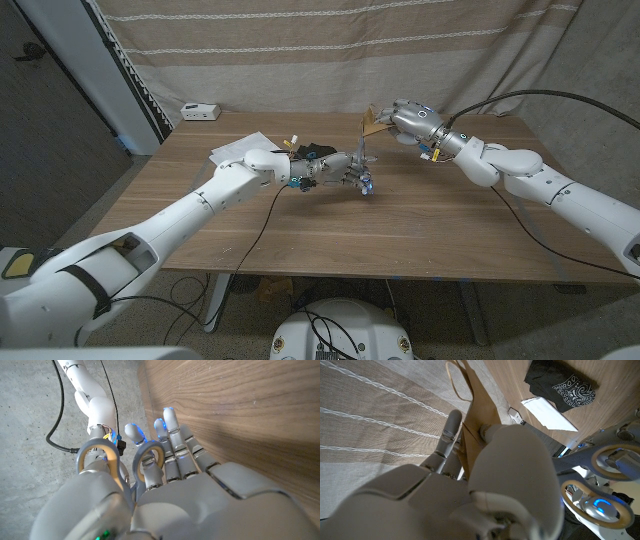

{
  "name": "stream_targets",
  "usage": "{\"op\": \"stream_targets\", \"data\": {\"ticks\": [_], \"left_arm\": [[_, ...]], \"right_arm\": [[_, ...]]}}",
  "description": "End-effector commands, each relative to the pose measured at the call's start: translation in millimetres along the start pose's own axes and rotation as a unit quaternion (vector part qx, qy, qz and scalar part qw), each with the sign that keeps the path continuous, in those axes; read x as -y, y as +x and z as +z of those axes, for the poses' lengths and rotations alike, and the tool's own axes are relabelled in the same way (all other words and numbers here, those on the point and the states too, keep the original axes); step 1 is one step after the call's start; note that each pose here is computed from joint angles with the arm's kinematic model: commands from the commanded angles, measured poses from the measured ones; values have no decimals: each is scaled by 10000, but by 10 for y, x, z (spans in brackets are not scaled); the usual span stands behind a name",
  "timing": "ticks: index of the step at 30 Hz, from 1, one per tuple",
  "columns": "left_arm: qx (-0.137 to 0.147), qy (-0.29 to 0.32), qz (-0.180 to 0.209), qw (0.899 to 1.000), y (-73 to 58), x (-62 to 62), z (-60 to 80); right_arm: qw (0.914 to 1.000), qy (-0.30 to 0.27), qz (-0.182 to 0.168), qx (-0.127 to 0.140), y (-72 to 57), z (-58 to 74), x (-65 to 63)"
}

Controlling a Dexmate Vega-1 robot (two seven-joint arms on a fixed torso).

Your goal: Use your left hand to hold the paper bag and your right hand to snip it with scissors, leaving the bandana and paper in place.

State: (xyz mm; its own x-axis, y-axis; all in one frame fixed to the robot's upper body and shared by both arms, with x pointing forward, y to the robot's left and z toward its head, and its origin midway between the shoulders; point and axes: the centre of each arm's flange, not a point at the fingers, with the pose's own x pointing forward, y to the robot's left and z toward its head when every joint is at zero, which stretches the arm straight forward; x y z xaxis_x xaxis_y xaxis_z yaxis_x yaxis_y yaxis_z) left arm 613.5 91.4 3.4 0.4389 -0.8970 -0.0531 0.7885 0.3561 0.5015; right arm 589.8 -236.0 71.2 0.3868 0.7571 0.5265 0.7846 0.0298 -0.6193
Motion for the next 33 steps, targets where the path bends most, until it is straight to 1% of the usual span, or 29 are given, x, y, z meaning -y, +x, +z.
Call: {"op": "stream_targets", "data": {"ticks": [1, 3, 8, 13, 20, 23, 29, 31, 33], "left_arm": [[33, -95, -250, 9996, 31, 11, -55], [4, -68, -275, 9996, 40, 12, -55], [90, -113, -269, 9995, 58, 10, -56], [309, -112, -293, 9990, 87, 1, -41], [467, -158, -270, 9984, 110, -4, -40], [566, -276, -231, 9977, 110, -5, -57], [589, -358, 81, 9976, 64, -7, -79], [596, -308, 71, 9977, 52, -9, -79], [610, -324, 144, 9975, 39, 0, -78]], "right_arm": [[10000, 5, 24, 14, -14, 10, 20], [10000, 8, 19, 10, -15, 14, 23], [10000, 16, 11, 0, -22, 25, 28], [10000, 11, 13, -29, -35, 33, 42], [10000, 11, 20, -66, -53, 35, 62], [10000, 21, 20, -77, -55, 36, 67], [10000, 31, 43, -74, -50, 36, 66], [10000, 47, 45, -71, -50, 35, 65], [10000, 50, 44, -73, -49, 37, 64]]}}
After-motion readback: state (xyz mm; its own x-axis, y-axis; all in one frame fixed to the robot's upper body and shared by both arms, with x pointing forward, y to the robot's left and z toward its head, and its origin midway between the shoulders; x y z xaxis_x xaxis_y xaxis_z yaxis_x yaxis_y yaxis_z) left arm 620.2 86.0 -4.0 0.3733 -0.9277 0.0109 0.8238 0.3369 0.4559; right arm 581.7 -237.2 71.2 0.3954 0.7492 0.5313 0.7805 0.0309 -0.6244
